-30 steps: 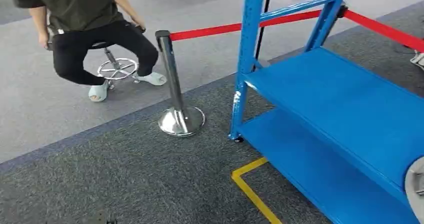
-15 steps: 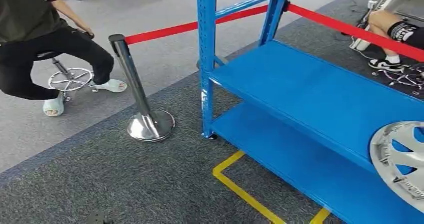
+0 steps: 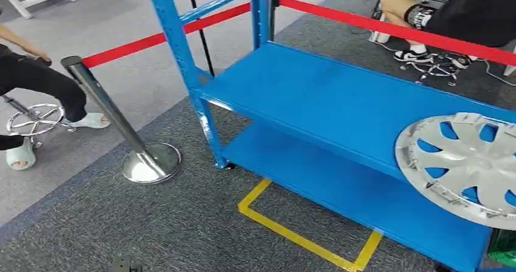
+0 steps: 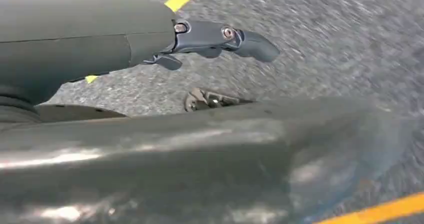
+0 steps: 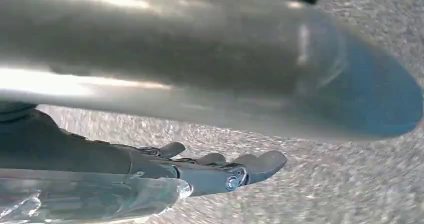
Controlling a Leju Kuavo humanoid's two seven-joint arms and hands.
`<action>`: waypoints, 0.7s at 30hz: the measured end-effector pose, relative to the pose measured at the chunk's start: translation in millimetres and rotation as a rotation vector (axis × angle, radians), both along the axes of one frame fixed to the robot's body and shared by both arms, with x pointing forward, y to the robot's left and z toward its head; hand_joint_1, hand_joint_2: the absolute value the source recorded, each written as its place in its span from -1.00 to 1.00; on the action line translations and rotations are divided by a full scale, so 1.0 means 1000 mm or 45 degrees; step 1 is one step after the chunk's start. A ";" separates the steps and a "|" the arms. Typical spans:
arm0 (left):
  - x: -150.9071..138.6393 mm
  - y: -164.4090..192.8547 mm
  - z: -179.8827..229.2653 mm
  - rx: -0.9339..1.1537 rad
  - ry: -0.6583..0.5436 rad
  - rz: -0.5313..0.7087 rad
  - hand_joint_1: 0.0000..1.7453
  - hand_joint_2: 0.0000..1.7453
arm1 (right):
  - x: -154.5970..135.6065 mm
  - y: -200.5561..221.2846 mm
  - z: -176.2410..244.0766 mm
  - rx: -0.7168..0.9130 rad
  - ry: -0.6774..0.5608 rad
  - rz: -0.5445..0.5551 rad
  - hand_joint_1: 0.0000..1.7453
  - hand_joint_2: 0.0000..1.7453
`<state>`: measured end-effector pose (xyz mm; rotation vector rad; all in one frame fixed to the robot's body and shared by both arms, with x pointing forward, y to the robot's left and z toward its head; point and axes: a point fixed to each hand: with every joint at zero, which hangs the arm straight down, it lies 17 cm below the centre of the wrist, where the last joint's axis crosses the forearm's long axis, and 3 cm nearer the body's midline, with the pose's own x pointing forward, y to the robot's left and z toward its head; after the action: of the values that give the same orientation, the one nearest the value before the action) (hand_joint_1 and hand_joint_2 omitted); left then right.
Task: Take the parts from the cabinet and place them on the table.
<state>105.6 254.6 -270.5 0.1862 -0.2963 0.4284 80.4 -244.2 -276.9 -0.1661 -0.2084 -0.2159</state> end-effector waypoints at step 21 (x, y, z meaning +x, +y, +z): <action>-0.006 -0.001 -0.001 -0.004 0.011 0.002 -1.00 -1.00 | -0.003 -0.002 0.000 -0.003 0.005 0.000 -1.00 -1.00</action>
<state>99.6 253.9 -271.5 0.1850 -0.2873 0.4294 77.7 -245.9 -277.4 -0.1689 -0.2047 -0.2150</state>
